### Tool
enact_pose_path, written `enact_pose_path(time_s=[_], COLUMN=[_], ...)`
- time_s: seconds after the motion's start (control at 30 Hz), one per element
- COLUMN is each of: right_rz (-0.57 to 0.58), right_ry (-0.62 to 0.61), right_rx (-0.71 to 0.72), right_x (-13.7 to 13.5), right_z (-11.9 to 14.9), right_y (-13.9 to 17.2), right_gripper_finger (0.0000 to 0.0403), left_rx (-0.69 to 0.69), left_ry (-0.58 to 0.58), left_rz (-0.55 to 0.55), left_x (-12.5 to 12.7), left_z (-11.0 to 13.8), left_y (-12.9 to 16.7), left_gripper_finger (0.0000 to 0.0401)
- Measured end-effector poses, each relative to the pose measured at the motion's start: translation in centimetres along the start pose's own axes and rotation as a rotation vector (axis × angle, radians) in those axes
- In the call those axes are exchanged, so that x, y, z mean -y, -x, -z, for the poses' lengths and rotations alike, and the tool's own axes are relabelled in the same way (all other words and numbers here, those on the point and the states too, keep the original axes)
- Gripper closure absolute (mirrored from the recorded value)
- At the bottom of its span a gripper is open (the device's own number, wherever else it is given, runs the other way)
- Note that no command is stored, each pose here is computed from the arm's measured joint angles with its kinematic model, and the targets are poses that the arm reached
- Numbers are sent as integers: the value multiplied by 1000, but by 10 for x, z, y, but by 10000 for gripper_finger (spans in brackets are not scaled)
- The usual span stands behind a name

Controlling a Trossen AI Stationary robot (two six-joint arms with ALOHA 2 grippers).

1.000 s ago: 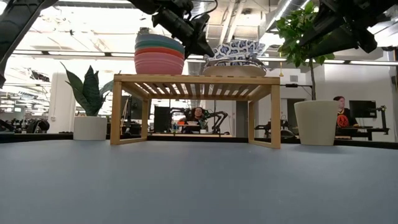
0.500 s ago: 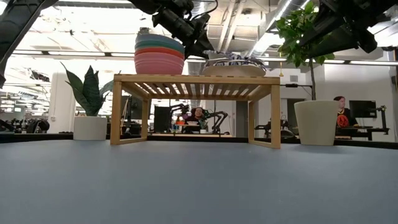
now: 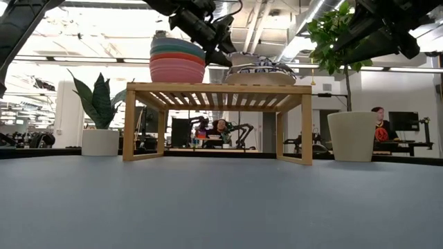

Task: Place and stack bowls onto a shelf
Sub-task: Stack the white patterned bowl on top of the other white patterned bowls on the shelf, then return to Home Position

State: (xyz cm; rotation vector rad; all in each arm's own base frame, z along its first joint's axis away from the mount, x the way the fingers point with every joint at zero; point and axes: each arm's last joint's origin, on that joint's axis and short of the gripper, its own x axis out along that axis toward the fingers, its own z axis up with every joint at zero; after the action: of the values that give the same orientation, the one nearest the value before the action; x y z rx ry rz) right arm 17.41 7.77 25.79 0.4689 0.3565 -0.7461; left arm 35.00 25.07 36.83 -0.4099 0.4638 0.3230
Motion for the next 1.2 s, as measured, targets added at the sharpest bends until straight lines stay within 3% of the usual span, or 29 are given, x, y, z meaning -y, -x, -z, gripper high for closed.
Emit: enact_pose_path(time_s=[0.3,0.7,0.9,1.2], right_rz=[0,0,-1,-23], right_ry=[0,0,-1,-36], right_rx=[-1,-1,-1,7], right_x=[0,0,0,-3], right_z=[0,0,0,-1], right_y=[0,0,0,0], right_gripper_finger=[177,177,177,177], left_rx=[11,1,3,87], left_ry=[-114,-219,-281,-228], left_rz=[-101,-108,-78,-25], left_x=[-2,5,26,82], left_z=[0,1,-2,-39], left_y=[0,-2,5,69], left_gripper_finger=[224,208,208,208])
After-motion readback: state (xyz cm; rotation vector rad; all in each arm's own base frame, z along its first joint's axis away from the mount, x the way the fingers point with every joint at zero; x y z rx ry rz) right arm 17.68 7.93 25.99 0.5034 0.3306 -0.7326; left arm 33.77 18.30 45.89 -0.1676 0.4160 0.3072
